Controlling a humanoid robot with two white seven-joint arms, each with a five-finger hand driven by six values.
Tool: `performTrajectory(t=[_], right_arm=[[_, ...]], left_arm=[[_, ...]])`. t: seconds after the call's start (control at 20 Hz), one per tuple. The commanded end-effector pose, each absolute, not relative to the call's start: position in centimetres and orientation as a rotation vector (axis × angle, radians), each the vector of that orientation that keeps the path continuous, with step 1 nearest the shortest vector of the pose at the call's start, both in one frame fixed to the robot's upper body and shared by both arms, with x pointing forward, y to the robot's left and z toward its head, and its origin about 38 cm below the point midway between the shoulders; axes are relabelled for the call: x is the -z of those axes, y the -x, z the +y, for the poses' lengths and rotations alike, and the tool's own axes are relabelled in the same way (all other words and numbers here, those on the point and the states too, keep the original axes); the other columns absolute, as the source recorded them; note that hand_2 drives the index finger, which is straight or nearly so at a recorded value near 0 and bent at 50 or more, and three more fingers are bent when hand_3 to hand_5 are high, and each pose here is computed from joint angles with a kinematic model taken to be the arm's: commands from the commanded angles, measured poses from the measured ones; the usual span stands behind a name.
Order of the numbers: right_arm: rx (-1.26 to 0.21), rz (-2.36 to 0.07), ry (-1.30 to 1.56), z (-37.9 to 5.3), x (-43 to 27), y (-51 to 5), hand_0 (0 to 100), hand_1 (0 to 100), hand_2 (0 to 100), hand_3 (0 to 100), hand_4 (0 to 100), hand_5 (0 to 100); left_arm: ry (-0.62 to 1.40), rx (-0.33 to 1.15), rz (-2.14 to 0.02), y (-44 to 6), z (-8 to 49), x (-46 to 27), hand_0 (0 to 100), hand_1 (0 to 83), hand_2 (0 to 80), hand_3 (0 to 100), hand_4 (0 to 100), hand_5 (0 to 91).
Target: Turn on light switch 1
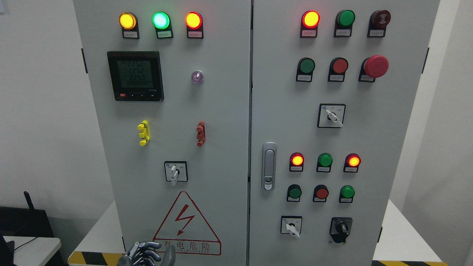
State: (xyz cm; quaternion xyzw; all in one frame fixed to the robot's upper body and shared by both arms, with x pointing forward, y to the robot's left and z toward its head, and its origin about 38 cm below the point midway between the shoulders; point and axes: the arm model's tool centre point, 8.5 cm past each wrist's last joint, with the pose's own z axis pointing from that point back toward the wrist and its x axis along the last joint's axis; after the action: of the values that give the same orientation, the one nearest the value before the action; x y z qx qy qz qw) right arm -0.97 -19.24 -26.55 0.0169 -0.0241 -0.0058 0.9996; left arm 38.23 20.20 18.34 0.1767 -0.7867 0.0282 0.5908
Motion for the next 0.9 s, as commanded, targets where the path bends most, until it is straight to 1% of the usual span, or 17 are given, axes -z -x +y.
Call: performTrajectory(t=[0.0, 0.35, 0.55, 0.85], right_arm=[[0.018, -0.048, -0.036, -19.2, 26.5, 1.0, 12, 39, 0, 0, 0, 0], [0.018, -0.048, -0.036, -19.2, 26.5, 1.0, 12, 39, 0, 0, 0, 0], [0.018, -0.048, -0.036, -19.2, 26.5, 1.0, 12, 39, 0, 0, 0, 0], [0.018, -0.048, -0.036, -19.2, 26.5, 1.0, 12, 39, 0, 0, 0, 0]], left_arm=[[-0.361, -0.111, -1.863, -39.3, 16.6, -21.0, 7, 57.5, 51.6, 79, 84, 70.4], [-0.391, -0.138, -1.853, -40.4, 16.6, -22.8, 7, 57.2, 51.5, 79, 84, 70.7], [-0.417, -0.169, -1.854, -41.1, 16.7, -24.1, 7, 57.1, 50.5, 77, 83, 70.3], [-0.451, -0.212, -1.853, -41.7, 18.1, -25.3, 7, 57.0, 48.7, 75, 82, 70.0]])
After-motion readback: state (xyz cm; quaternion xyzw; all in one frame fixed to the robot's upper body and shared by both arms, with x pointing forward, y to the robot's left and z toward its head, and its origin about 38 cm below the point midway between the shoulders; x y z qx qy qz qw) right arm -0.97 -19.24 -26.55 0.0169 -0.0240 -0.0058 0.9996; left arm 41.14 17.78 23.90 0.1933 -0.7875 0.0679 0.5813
